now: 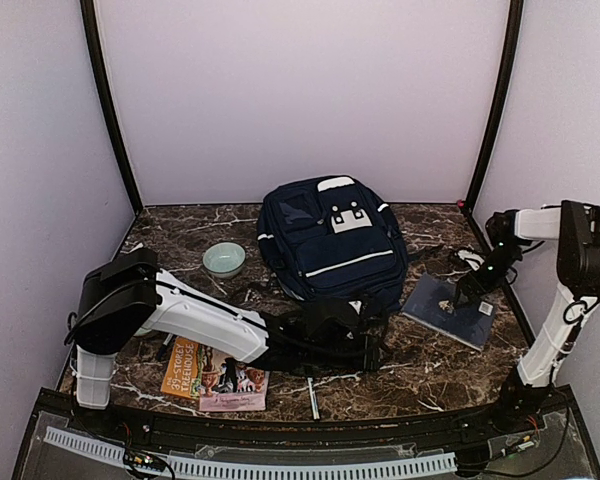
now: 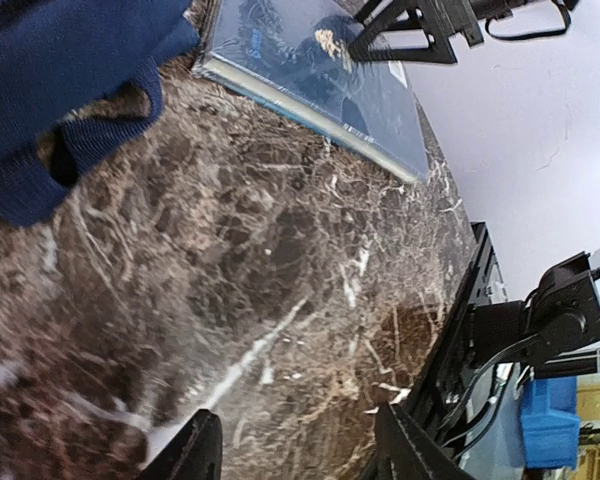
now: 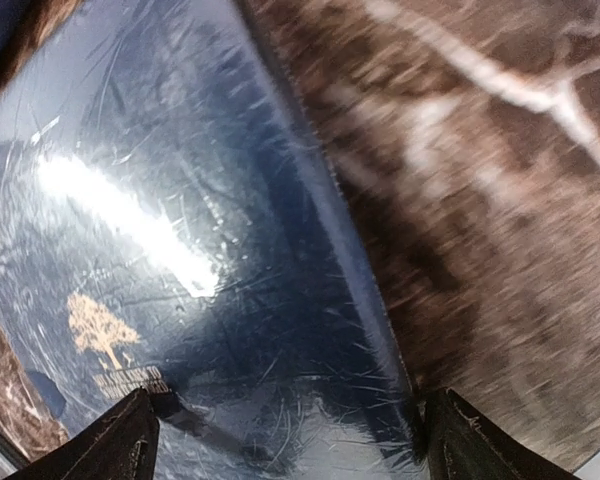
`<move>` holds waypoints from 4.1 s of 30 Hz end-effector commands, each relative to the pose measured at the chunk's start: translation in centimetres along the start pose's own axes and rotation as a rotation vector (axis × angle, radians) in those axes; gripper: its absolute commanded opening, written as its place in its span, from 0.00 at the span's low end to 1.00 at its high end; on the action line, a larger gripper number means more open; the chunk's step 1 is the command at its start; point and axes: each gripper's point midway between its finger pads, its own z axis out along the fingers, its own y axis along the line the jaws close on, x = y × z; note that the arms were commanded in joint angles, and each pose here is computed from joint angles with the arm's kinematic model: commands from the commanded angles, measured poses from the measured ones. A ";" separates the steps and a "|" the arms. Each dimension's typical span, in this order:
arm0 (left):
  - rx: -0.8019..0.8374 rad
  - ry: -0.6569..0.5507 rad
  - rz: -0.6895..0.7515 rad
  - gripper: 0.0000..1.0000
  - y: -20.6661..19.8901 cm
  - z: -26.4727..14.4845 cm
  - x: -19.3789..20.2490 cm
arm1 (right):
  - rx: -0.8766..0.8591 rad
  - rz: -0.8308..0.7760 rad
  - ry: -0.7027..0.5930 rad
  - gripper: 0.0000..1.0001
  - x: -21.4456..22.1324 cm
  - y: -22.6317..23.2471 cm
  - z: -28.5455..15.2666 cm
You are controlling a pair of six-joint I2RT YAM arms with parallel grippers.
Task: Pack the student bag
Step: Move the book to the center of the board, then grab the book at the center of the board.
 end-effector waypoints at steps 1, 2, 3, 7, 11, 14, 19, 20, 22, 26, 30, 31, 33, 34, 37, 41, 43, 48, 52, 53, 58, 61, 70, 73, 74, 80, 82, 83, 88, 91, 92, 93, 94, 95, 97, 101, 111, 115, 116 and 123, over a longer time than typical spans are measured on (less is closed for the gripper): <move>0.067 -0.083 -0.088 0.53 -2.8 0.0 -1.1 | -0.104 -0.016 0.168 0.91 4.9 5.3 0.7; 0.080 -0.084 -0.089 0.51 -2.9 0.1 -0.8 | -0.108 -0.032 0.181 0.91 5.3 6.2 0.7; 0.086 -0.084 -0.090 0.50 -2.8 0.2 -0.5 | -0.098 -0.044 0.189 0.90 5.6 6.8 0.7; 0.081 -0.097 -0.143 0.49 -1.5 0.3 0.4 | -0.066 -0.114 0.231 0.90 6.4 9.9 0.6; 0.052 -0.108 -0.159 0.49 -1.1 0.4 0.9 | -0.087 -0.195 0.216 0.90 5.9 14.0 -0.6; -0.013 -0.104 -0.176 0.50 0.0 0.2 1.2 | -0.164 -0.261 0.198 0.91 5.6 17.7 -1.1; -0.082 -0.088 -0.200 0.50 2.2 -1.3 2.2 | -0.271 -0.355 0.158 0.92 5.8 21.0 -2.9; -0.096 -0.080 -0.203 0.50 2.6 -1.7 2.5 | -0.256 -0.361 0.130 0.92 5.4 20.9 -3.5; -0.101 -0.077 -0.215 0.50 2.7 -2.2 2.5 | -0.210 -0.355 0.065 0.95 4.0 19.9 -4.8; -0.092 -0.071 -0.236 0.68 2.0 -1.8 2.5 | -0.109 -0.264 -0.019 0.99 1.3 16.2 -5.3; -0.096 -0.054 -0.252 0.75 1.5 0.0 2.6 | -0.099 -0.164 0.024 0.98 1.0 13.5 -3.9; -0.083 -0.058 -0.268 0.75 1.2 0.4 2.4 | -0.092 -0.155 0.033 0.99 1.1 13.1 -3.6; -0.079 -0.065 -0.305 0.75 1.4 0.9 2.5 | -0.059 -0.152 0.044 0.99 1.2 12.3 -2.9; -0.074 -0.075 -0.324 0.75 1.5 1.2 2.4 | -0.037 -0.145 0.054 0.99 1.3 11.8 -2.5; -0.073 -0.098 -0.372 0.76 1.9 1.6 2.4 | -0.008 -0.124 0.103 0.99 2.1 10.8 -1.2; -0.073 -0.114 -0.430 0.76 2.5 2.1 2.5 | -0.025 -0.122 0.140 0.99 3.1 10.9 0.1; -0.071 -0.121 -0.453 0.76 2.5 2.3 2.4 | -0.046 -0.118 0.182 0.98 3.8 11.0 1.0; -0.076 -0.129 -0.481 0.76 2.7 3.1 2.3 | -0.135 -0.136 0.249 0.96 5.1 12.6 1.7; -0.067 -0.110 -0.505 0.76 2.5 3.9 2.6 | -0.208 -0.193 0.319 0.94 6.5 15.0 2.3; -0.067 -0.103 -0.514 0.76 2.6 4.1 2.9 | -0.227 -0.213 0.334 0.93 6.8 15.7 2.4; -0.062 -0.095 -0.554 0.76 3.3 4.3 3.5 | -0.291 -0.282 0.362 0.91 7.5 18.1 2.2; -0.045 -0.096 -0.560 0.74 3.2 4.2 3.6 | -0.336 -0.290 0.367 0.89 7.5 19.0 1.9; 0.053 -0.110 -0.434 0.57 -0.6 4.0 1.6 | -0.403 -0.296 0.366 0.84 7.1 20.7 1.6; 0.073 -0.146 -0.336 0.54 -2.8 3.2 0.1 | -0.401 -0.310 0.353 0.83 6.7 20.9 1.3; 0.075 -0.156 -0.300 0.53 -3.6 2.9 -0.4 | -0.402 -0.314 0.349 0.83 6.6 21.0 1.3; 0.102 -0.174 -0.199 0.52 -7.2 2.1 -2.0 | -0.404 -0.319 0.341 0.81 6.6 21.1 1.1; 0.117 -0.177 -0.184 0.51 -8.0 2.0 -2.3 | -0.406 -0.324 0.336 0.80 6.5 21.2 0.9; 0.122 -0.181 -0.175 0.51 -8.4 1.9 -2.5 | -0.406 -0.327 0.331 0.80 6.5 21.3 0.8; 0.139 -0.190 -0.114 0.50 -11.0 1.3 -3.4 | -0.401 -0.331 0.316 0.80 6.4 21.4 0.4; 0.167 -0.207 -0.091 0.49 -12.8 1.0 -3.5 | -0.406 -0.331 0.315 0.80 6.6 21.5 0.3; 0.175 -0.212 -0.082 0.50 -13.5 0.9 -3.6 | -0.409 -0.331 0.315 0.80 6.6 21.5 0.2; 0.180 -0.217 -0.076 0.49 -13.9 0.8 -3.8 | -0.410 -0.332 0.313 0.80 6.6 21.6 0.2; 0.186 -0.226 -0.069 0.49 -14.4 0.6 -4.2 | -0.409 -0.335 0.309 0.80 6.5 21.6 0.1; 0.188 -0.238 -0.061 0.49 -14.7 0.4 -4.6 | -0.409 -0.335 0.305 0.80 6.4 21.6 0.1; 0.177 -0.260 -0.033 0.49 -15.1 0.2 -5.3 | -0.406 -0.337 0.290 0.80 5.9 21.6 -0.2; 0.155 -0.297 0.013 0.50 -15.4 -0.3 -6.5 | -0.419 -0.334 0.236 0.80 4.1 22.1 -0.9; -0.001 -0.331 -0.013 0.52 -8.5 -0.1 -9.7 | -0.450 -0.287 0.083 0.80 -2.7 22.8 -1.4; -0.059 -0.319 -0.073 0.54 -4.9 -0.4 -9.3 | -0.395 -0.275 0.082 0.81 -3.3 21.6 0.2; -0.070 -0.311 -0.091 0.56 -4.2 -0.4 -8.9 | -0.382 -0.271 0.091 0.82 -3.1 21.3 0.7; -0.094 -0.267 -0.232 0.69 -1.6 0.0 -5.7 | -0.369 -0.228 0.149 0.83 -1.3 20.2 3.3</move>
